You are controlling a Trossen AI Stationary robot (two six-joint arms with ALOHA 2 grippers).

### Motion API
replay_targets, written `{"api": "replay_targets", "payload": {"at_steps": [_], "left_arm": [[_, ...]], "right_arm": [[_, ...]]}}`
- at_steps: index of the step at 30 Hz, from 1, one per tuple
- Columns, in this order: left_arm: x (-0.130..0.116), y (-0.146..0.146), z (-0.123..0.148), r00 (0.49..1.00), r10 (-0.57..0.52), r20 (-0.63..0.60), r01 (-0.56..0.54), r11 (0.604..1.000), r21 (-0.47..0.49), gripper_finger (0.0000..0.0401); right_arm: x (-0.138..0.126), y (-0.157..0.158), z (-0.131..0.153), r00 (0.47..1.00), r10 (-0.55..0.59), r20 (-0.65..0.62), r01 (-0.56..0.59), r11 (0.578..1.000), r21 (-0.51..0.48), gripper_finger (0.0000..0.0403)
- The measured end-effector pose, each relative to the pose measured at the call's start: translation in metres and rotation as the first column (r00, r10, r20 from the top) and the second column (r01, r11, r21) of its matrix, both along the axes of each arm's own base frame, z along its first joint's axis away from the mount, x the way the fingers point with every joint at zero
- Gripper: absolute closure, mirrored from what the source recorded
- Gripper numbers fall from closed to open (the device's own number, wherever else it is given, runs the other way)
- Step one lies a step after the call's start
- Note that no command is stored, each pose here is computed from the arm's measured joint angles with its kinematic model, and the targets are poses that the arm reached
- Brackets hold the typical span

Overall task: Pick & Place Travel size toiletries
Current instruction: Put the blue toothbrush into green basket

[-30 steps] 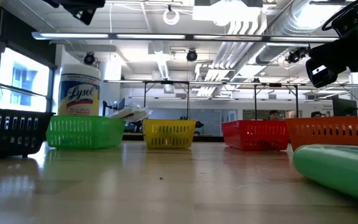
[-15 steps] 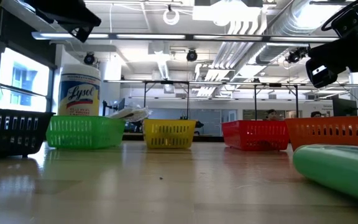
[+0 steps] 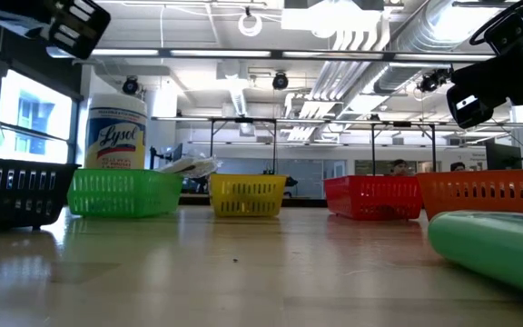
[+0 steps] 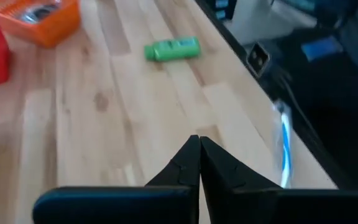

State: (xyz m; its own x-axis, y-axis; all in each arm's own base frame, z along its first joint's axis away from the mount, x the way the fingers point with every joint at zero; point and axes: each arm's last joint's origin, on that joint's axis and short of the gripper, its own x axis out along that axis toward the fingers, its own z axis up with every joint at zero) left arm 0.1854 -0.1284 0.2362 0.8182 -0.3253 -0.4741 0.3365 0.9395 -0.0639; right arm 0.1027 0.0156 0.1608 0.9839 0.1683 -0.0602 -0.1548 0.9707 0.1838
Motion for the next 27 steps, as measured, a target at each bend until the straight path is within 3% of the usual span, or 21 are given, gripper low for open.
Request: {"api": "replay_targets", "payload": {"at_steps": [6,11,16,21,27], "left_arm": [[0.015,-0.032,-0.001,0.994,0.002,-0.107,-0.003,1.000,-0.007,0.0345],[0.025,-0.062,-0.019,0.978,-0.075,-0.193,0.085,0.996,0.042,0.0268],[0.038,-0.089,-0.025,0.960,-0.134,-0.245,0.141,0.990,0.011,0.0209],[0.046,-0.106,-0.034,0.949,-0.153,-0.277,0.164,0.986,0.018,0.0193],[0.052,-0.110,-0.055,0.927,-0.106,-0.360,0.114,0.993,-0.001,0.0192]], "right_arm": [[0.000,0.000,0.000,1.000,0.000,0.000,0.000,1.000,0.000,0.0398],[0.000,0.000,0.000,1.000,0.000,0.000,0.000,1.000,0.000,0.0398],[0.000,0.000,0.000,1.000,0.000,0.000,0.000,1.000,-0.002,0.0398],[0.000,0.000,0.000,1.000,0.000,0.000,0.000,1.000,-0.002,0.0398],[0.000,0.000,0.000,1.000,0.000,0.000,0.000,1.000,-0.004,0.0398]]}}
